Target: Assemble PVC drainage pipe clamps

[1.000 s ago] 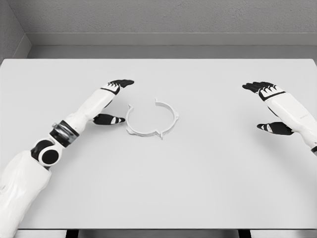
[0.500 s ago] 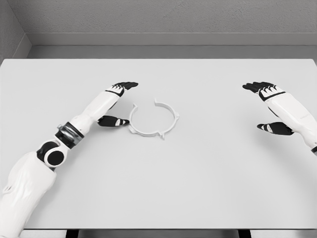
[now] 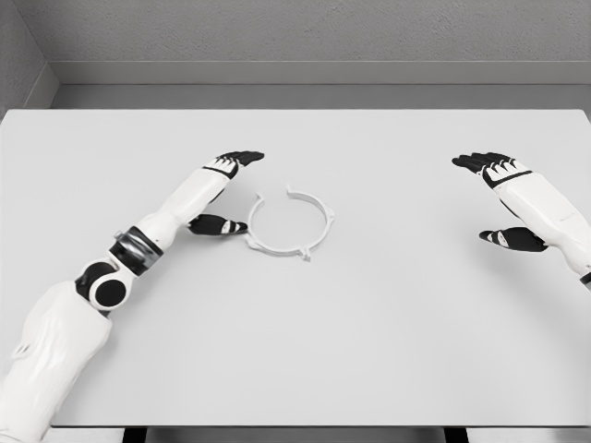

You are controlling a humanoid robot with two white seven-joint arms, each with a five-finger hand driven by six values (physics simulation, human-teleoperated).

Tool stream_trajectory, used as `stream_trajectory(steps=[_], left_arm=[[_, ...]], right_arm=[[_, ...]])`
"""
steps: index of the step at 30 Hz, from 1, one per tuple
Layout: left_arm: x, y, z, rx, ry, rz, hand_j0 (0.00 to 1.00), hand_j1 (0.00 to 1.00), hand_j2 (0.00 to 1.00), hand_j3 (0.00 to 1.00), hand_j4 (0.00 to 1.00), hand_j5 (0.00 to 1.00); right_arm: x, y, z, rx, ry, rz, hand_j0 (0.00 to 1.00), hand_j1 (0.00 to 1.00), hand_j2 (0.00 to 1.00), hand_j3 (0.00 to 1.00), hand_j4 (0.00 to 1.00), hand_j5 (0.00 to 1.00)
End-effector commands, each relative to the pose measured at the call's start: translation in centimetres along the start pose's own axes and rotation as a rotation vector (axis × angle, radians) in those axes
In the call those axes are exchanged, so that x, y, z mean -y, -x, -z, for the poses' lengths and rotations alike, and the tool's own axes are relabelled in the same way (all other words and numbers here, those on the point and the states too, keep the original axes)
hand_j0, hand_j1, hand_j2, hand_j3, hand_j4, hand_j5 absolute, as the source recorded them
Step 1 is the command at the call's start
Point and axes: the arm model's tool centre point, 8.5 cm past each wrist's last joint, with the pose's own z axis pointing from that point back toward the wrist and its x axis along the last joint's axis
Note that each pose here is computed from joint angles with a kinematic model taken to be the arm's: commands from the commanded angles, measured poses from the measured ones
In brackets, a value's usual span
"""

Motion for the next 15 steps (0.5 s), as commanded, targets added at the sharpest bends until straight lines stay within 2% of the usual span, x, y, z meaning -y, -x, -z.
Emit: stream_trajectory(steps=[1, 10, 15], left_arm=[[0.1, -0.1, 0.1, 0.002, -0.004, -0.005, 1.0, 1.0, 1.0, 1.0, 1.0, 1.0], [0.0, -0.1, 0.2, 0.003, -0.005, -0.004, 1.0, 1.0, 1.0, 1.0, 1.0, 1.0], [-1.1, 0.2, -0.2, -0.001, -0.024, 0.001, 1.0, 1.0, 1.0, 1.0, 1.0, 1.0]], right_arm=[[0.1, 0.0, 0.0, 0.0, 0.005, 0.006, 1.0, 1.0, 1.0, 1.0, 1.0, 1.0], [0.1, 0.0, 0.0, 0.002, 0.004, 0.006, 1.0, 1.0, 1.0, 1.0, 1.0, 1.0], [0.1, -0.1, 0.0, 0.004, 0.006, 0.006, 1.0, 1.0, 1.0, 1.0, 1.0, 1.0]])
